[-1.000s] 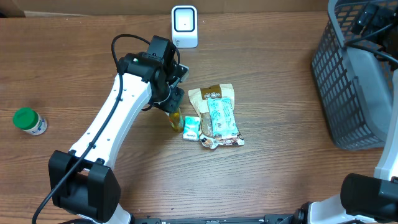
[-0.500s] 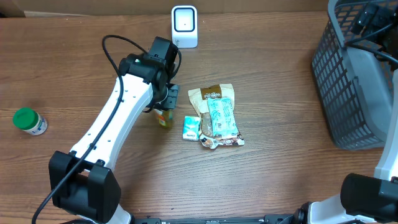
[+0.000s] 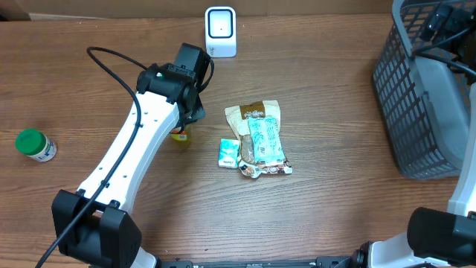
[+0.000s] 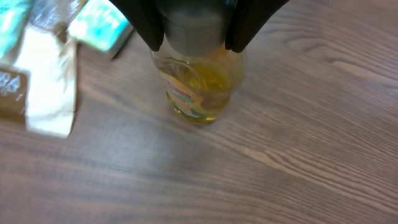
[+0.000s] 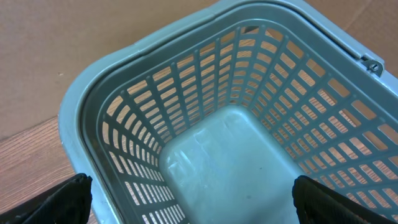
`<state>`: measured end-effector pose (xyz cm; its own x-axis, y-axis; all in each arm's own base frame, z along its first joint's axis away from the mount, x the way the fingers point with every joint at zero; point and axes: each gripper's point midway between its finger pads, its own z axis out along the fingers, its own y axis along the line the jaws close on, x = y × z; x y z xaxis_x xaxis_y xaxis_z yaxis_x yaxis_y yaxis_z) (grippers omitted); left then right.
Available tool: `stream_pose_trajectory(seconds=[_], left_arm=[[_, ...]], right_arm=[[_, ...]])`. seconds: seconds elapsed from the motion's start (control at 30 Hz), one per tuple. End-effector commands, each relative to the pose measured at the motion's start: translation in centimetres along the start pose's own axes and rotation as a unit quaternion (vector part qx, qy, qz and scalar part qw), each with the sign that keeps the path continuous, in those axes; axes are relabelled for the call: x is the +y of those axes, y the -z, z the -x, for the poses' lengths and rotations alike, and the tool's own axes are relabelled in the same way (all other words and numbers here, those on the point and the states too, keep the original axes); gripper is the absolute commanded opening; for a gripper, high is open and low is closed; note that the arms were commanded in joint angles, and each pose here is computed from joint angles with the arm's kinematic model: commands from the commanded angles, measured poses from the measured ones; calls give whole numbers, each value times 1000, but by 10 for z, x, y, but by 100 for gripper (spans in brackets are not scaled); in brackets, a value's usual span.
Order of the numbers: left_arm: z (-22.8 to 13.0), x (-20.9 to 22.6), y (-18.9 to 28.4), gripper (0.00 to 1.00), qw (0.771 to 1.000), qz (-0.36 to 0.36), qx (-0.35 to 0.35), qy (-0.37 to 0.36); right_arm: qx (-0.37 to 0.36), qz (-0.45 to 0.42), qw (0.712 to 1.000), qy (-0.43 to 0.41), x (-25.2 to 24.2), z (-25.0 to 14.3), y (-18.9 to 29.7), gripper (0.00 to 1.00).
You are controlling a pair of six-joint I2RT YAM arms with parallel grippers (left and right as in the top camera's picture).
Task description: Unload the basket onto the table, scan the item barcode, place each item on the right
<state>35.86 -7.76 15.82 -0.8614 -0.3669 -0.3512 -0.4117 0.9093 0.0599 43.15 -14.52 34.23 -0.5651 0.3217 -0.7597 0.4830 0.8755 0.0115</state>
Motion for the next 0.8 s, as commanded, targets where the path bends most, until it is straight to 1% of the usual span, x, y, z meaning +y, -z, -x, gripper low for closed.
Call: stream_pose_trajectory(seconds=[0.0, 0.17, 0.33, 0.5, 0.77], left_arm=[[7, 3, 8, 10, 997, -4, -26, 79], [3, 3, 5, 11, 988, -4, -18, 151], [-2, 4, 1, 13, 983, 1, -13, 183], [-8, -4, 0, 16, 981, -16, 8, 195], [-11, -4, -3, 18, 981, -14, 16, 193]], right_arm=[[-16, -2, 1000, -5, -2, 9, 9, 100], [-16, -2, 1000, -5, -2, 9, 9, 100], [-16, -2, 1000, -5, -2, 9, 9, 100], [-16, -2, 1000, -5, -2, 9, 9, 100], [-16, -2, 1000, -5, -2, 9, 9, 100]])
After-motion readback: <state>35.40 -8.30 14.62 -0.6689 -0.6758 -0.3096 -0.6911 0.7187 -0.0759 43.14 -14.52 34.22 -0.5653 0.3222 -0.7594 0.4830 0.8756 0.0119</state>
